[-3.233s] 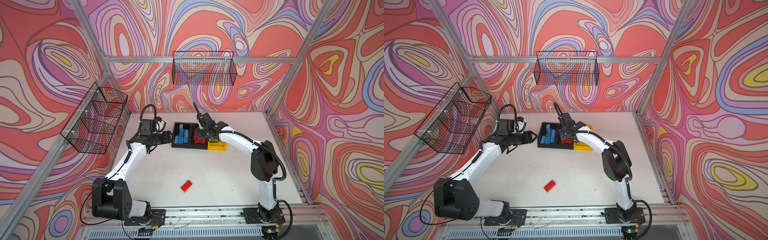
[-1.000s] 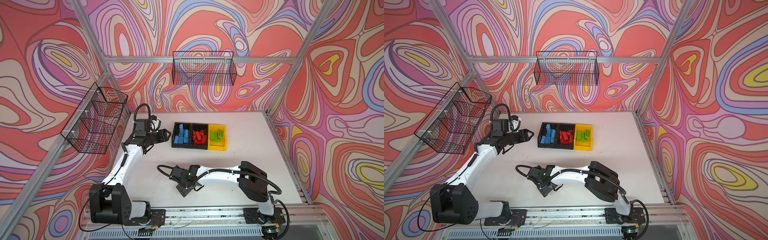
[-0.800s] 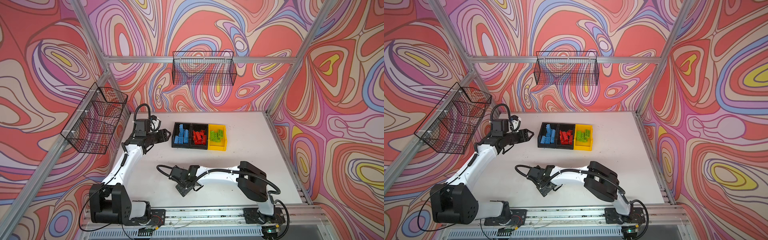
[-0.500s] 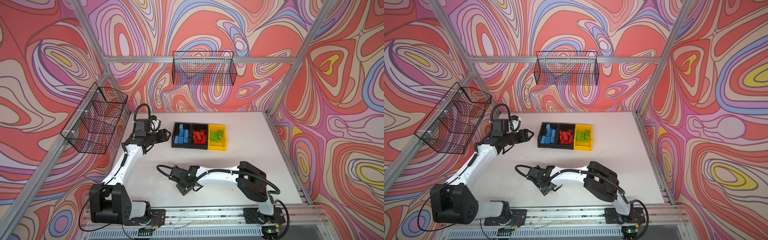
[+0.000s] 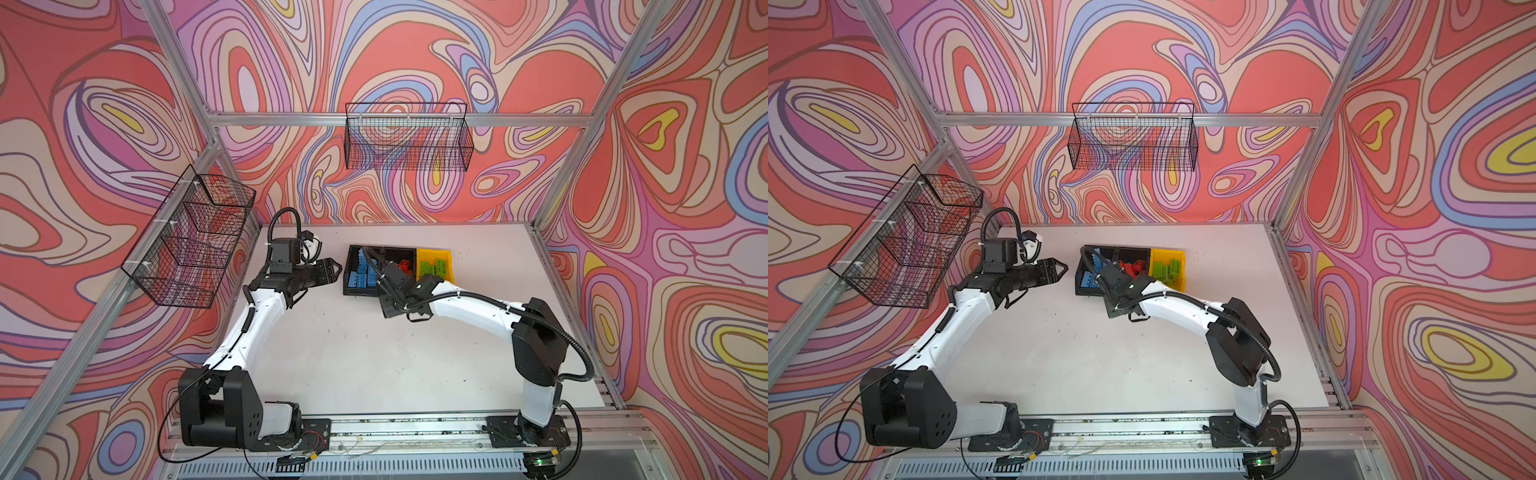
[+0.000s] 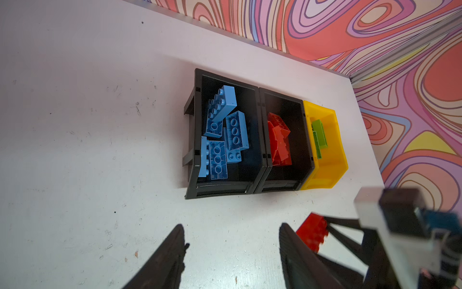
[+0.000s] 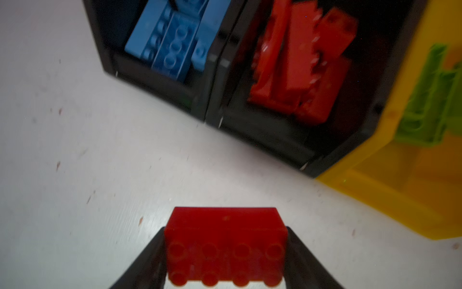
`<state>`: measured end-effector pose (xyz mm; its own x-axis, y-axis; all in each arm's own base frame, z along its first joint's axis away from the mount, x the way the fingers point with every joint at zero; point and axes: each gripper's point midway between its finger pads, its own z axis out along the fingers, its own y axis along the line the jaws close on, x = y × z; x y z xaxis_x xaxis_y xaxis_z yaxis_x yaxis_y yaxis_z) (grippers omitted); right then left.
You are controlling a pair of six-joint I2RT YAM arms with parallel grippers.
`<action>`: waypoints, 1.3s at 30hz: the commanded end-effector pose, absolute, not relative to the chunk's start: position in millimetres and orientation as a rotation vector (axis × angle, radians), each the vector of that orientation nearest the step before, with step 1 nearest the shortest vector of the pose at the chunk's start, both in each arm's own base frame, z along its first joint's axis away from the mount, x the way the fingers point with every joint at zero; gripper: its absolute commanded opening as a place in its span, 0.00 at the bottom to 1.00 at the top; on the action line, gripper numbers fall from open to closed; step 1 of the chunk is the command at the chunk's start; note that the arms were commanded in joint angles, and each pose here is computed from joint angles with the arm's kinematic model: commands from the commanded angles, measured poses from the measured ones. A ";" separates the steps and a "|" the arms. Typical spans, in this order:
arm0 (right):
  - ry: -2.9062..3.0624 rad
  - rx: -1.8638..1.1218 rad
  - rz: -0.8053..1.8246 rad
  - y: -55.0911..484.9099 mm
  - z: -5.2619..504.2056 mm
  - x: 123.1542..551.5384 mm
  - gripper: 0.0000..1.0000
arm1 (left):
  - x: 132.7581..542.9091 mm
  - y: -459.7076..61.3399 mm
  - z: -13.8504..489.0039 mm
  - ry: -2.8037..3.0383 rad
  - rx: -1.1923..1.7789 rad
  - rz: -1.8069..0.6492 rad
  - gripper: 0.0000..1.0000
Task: Sort the legos into containers by color
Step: Place the lego in the container, then reset both arms
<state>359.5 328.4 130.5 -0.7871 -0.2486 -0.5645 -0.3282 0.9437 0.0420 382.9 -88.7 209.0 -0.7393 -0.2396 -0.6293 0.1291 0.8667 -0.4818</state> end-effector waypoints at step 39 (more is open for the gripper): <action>1.900 0.276 -0.251 68.5 220.8 407.0 0.96 | 374.3 24.6 175.7 1.927 -0.558 -0.084 0.69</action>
